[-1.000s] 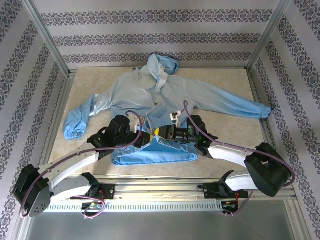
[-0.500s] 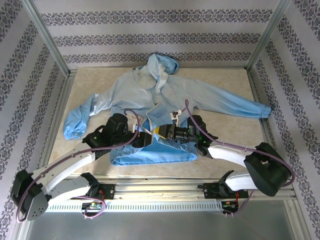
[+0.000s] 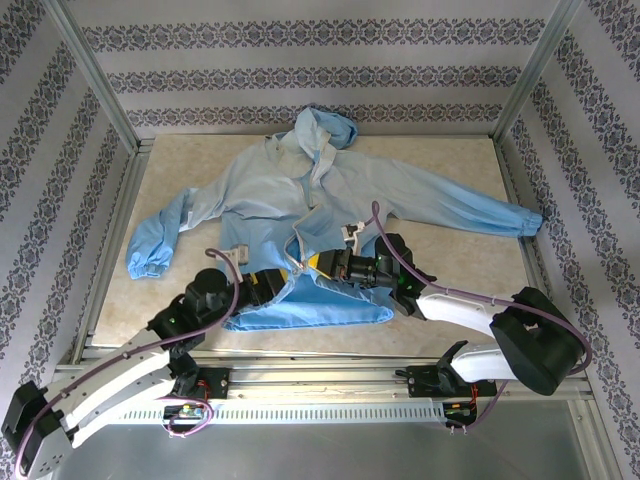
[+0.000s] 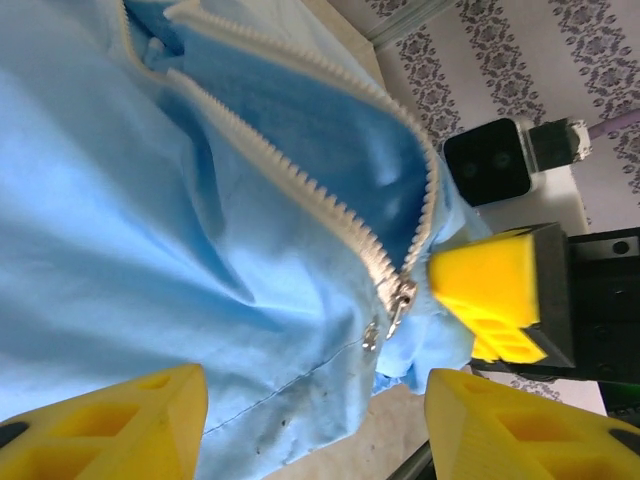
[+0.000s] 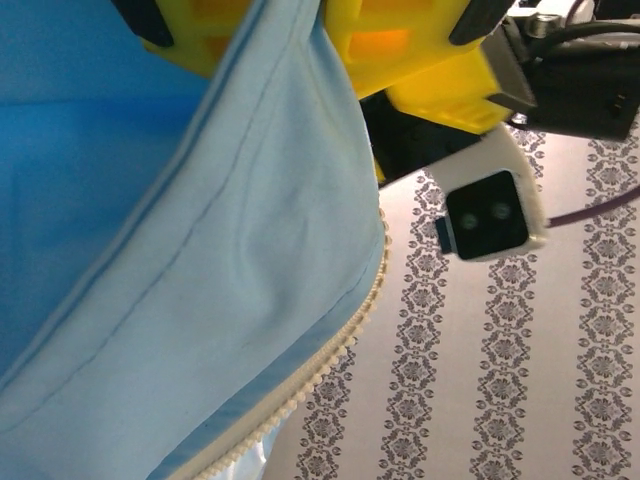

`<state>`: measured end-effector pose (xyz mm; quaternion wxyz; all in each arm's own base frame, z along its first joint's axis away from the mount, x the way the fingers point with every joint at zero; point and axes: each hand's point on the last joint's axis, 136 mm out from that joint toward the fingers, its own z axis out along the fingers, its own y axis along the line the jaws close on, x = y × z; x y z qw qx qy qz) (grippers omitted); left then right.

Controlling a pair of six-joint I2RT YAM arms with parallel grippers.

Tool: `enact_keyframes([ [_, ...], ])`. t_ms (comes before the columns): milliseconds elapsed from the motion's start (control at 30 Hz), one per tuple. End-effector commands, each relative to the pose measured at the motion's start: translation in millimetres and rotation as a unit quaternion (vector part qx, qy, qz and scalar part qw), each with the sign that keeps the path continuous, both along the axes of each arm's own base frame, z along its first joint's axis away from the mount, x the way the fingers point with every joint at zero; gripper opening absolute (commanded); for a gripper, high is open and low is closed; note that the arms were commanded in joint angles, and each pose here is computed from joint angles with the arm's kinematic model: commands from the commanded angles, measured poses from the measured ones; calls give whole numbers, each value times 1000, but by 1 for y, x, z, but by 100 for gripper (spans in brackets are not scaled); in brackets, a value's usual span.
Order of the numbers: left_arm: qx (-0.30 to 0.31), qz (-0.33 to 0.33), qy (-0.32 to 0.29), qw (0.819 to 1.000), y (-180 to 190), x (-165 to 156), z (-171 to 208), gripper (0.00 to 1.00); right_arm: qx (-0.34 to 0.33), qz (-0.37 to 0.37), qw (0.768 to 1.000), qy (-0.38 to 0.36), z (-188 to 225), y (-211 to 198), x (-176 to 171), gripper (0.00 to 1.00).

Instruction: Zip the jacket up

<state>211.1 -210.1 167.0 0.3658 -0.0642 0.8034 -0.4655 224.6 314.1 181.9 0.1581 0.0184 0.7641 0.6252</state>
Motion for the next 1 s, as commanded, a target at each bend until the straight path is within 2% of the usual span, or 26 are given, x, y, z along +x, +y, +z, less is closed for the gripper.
enact_keyframes([
  [0,-104,20,-59,993,-9,3,41,57,17,-9,1000,-20,11,1,-1,0],
  [133,-103,13,-76,992,-17,-2,44,57,16,-8,1000,-20,10,3,-2,0],
  [667,-124,49,-67,989,-18,5,25,55,19,-9,1000,-20,10,4,-4,0],
  [867,-142,32,-66,987,-31,8,28,56,25,-10,999,-24,14,4,-4,0],
  [967,-156,27,-70,985,-36,10,29,52,27,-9,999,-24,15,5,-4,0],
])
